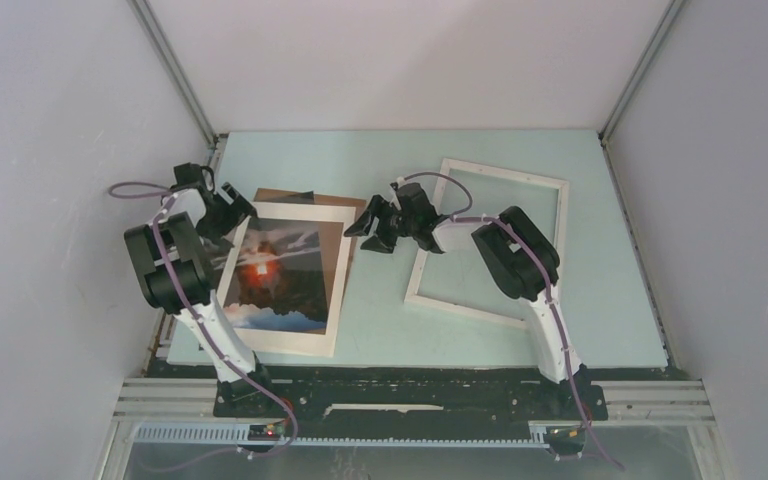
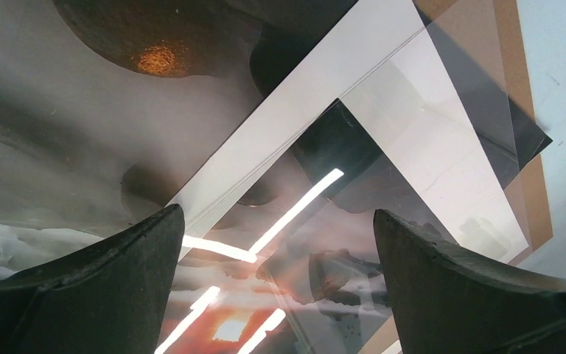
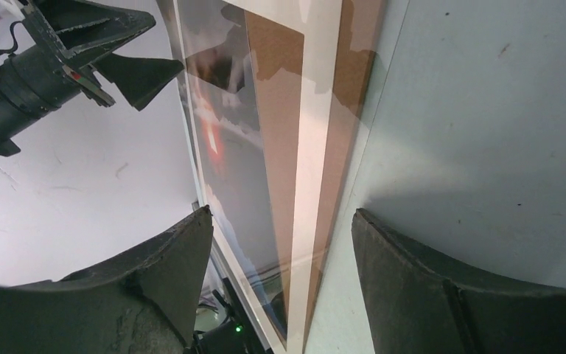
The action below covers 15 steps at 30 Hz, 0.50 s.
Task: Put the photo into the frame
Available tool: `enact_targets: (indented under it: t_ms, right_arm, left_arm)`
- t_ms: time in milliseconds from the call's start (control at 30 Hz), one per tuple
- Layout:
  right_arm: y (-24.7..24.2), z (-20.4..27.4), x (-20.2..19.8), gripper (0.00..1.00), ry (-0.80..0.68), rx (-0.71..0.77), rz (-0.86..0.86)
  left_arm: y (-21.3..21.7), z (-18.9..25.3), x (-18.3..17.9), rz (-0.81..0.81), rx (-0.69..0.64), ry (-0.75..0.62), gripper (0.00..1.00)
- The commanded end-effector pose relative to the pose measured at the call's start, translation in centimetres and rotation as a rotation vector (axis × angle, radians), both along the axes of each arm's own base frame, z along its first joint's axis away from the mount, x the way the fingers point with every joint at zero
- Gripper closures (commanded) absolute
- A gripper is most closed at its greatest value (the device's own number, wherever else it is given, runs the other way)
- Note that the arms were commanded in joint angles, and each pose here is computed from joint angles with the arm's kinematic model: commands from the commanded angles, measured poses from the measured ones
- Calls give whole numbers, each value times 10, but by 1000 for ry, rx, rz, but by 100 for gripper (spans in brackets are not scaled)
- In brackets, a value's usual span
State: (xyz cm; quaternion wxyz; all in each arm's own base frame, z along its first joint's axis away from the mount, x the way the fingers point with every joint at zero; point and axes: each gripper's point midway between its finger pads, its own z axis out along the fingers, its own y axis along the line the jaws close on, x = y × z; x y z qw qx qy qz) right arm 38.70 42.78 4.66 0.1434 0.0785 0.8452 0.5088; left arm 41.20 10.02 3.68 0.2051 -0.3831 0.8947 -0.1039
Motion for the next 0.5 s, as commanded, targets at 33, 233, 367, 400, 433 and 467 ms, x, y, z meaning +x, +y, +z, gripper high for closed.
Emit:
enact_targets:
  t_ms: [33, 233, 367, 400, 433, 467]
  right_arm:
    - [-1, -9, 7, 22, 27, -11, -38]
    - [4, -3, 5, 22, 30, 42, -31]
    - [15, 17, -1, 23, 36, 183, -2]
    - [16, 24, -4, 23, 40, 216, 13]
    - [17, 31, -6, 24, 37, 244, 19]
    - [16, 38, -8, 25, 30, 259, 21]
  left_arm:
    - [-41, -14, -19, -51, -104, 77, 0]
    - [-45, -16, -20, -62, -96, 86, 0]
    - [-46, -18, -20, -62, -97, 91, 0]
    - [-46, -18, -20, -61, -97, 92, 0]
    - [-45, -18, -20, -62, -96, 94, 0]
    - [-45, -18, -20, -61, -95, 94, 0]
